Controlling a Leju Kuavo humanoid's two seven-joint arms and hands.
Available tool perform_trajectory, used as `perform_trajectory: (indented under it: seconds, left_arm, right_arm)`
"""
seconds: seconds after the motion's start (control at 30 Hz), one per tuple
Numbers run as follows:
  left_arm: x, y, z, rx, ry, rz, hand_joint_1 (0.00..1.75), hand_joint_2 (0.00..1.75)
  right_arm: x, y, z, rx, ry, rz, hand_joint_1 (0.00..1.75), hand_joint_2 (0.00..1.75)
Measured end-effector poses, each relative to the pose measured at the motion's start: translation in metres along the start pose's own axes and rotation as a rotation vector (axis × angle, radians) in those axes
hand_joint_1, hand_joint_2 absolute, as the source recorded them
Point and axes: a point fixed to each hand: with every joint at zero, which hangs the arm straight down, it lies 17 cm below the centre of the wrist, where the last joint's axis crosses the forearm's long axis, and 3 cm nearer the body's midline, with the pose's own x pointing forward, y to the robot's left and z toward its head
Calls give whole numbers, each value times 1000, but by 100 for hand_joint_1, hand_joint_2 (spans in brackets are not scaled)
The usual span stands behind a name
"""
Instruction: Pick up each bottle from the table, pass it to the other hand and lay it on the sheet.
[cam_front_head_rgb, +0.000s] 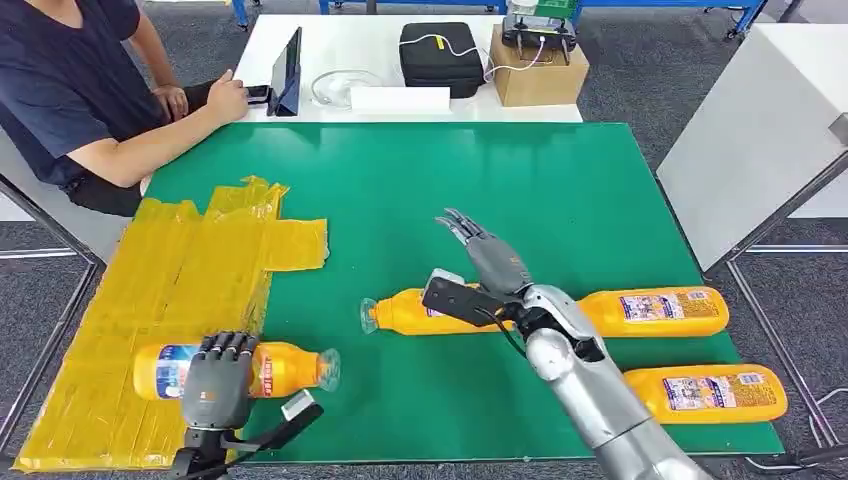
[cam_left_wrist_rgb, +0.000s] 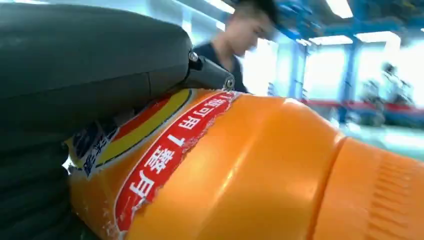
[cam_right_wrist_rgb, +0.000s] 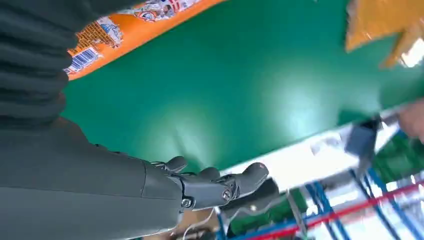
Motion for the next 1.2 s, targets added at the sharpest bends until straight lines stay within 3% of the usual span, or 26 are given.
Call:
perform_trajectory:
  seconds: [0.1, 0.13, 0.17, 0.2, 0.5, 0.63, 0.87, 1.2]
  left_arm:
    - [3, -18, 0, -47, -42, -27, 175, 175]
    - [4, -24, 1, -65, -53, -33, 164, 175]
    - [4, -27, 0, -76, -62, -38, 0, 175]
    - [3, -33, 1, -95, -67, -38, 0, 0]
    - [-6, -52, -11, -193, -112, -45, 0, 0]
    - [-7, -60, -4, -257, -140, 71, 0, 0]
    - [-10, -70, 11, -304, -156, 94, 0, 0]
    - [10, -49, 43, -348, -196, 569, 0, 0]
  right_arm:
    - [-11, 0, -5, 36, 22, 23, 0, 175]
    - [-14, 2, -6, 52, 31, 30, 0, 175]
    - [-17, 3, -7, 63, 37, 39, 0, 175]
    - [-19, 4, -8, 76, 45, 44, 0, 175]
    - [-42, 15, -12, 179, 108, 84, 0, 175]
    - [-56, 21, -10, 233, 146, 94, 0, 175]
    - [-70, 28, -6, 266, 179, 109, 0, 175]
    - [-104, 38, 8, 369, 255, 161, 0, 175]
